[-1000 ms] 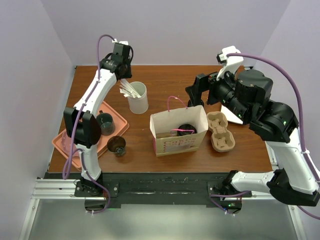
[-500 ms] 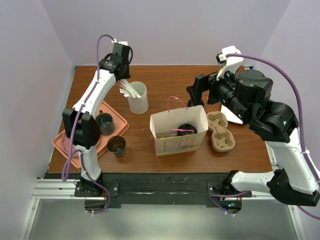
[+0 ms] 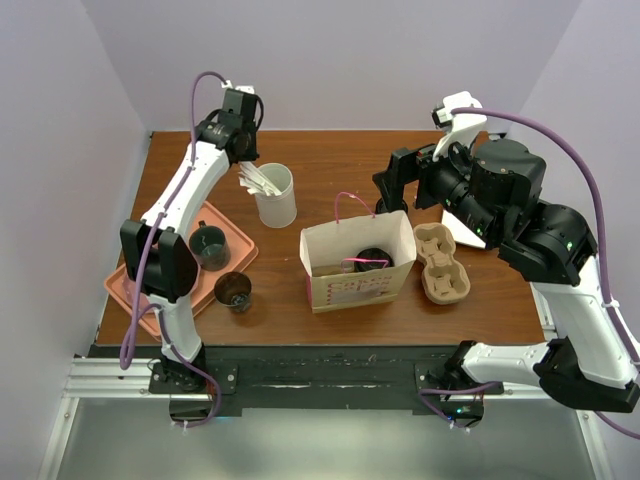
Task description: Pack the takeout coffee
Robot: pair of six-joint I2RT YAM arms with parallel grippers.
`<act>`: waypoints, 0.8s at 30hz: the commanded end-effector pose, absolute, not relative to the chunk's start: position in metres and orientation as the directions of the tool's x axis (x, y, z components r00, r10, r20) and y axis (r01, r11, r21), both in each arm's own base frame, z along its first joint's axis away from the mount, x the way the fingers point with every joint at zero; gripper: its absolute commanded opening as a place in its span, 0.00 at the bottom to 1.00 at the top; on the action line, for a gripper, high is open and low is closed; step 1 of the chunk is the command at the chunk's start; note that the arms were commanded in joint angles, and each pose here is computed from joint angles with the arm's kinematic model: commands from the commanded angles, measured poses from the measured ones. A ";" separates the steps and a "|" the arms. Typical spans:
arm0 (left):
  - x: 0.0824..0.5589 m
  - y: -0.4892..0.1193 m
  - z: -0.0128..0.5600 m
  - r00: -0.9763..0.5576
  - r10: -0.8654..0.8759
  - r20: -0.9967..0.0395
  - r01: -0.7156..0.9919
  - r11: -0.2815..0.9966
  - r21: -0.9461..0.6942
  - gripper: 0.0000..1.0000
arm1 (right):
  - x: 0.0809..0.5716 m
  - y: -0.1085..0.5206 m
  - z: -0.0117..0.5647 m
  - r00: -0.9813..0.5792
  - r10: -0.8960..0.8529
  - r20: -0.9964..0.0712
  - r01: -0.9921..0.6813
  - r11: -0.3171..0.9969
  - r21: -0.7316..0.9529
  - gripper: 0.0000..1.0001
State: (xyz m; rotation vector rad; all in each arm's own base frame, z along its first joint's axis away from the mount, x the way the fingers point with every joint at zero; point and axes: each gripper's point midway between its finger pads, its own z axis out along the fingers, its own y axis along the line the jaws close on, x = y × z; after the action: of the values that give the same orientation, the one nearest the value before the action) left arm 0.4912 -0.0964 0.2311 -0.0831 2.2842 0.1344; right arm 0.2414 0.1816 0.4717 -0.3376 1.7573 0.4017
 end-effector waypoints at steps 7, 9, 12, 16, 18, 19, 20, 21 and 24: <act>0.484 -0.097 0.256 -0.615 -0.003 -0.789 -0.064 0.997 0.046 0.32 | 0.239 0.177 0.487 -0.176 0.022 -0.984 -0.435 0.895 0.098 0.98; 0.484 -0.097 0.256 -0.615 -0.001 -0.789 -0.064 0.997 0.049 0.32 | 0.239 0.178 0.486 -0.179 0.023 -0.984 -0.437 0.894 0.101 0.98; 0.483 -0.097 0.254 -0.619 0.001 -0.786 -0.061 0.997 0.049 0.29 | 0.239 0.177 0.488 -0.176 0.031 -0.984 -0.435 0.894 0.106 0.98; 0.483 -0.101 0.253 -0.622 0.002 -0.783 -0.047 0.998 0.041 0.22 | 0.239 0.177 0.487 -0.181 0.030 -0.983 -0.436 0.894 0.108 0.98; 0.483 -0.101 0.254 -0.621 0.002 -0.784 -0.045 0.998 0.038 0.18 | 0.238 0.177 0.487 -0.179 0.030 -0.983 -0.436 0.893 0.107 0.98; 0.483 -0.101 0.255 -0.619 0.001 -0.785 -0.045 0.998 0.037 0.13 | 0.239 0.177 0.487 -0.180 0.029 -0.983 -0.435 0.894 0.106 0.98; 0.484 -0.101 0.257 -0.617 0.001 -0.787 -0.045 0.998 0.036 0.10 | 0.239 0.177 0.487 -0.180 0.031 -0.983 -0.436 0.893 0.108 0.98; 0.484 -0.101 0.259 -0.613 0.000 -0.790 -0.045 0.998 0.035 0.07 | 0.239 0.177 0.487 -0.180 0.031 -0.983 -0.436 0.893 0.108 0.98; 0.485 -0.102 0.267 -0.600 -0.010 -0.800 -0.050 0.998 0.024 0.00 | 0.239 0.178 0.488 -0.177 0.032 -0.984 -0.438 0.893 0.108 0.98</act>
State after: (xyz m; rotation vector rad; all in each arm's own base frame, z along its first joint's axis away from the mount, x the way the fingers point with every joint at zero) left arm 0.4844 -0.1023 0.2255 -0.0286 2.3113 0.0953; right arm 0.2411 0.1814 0.4720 -0.3368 1.7565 0.4031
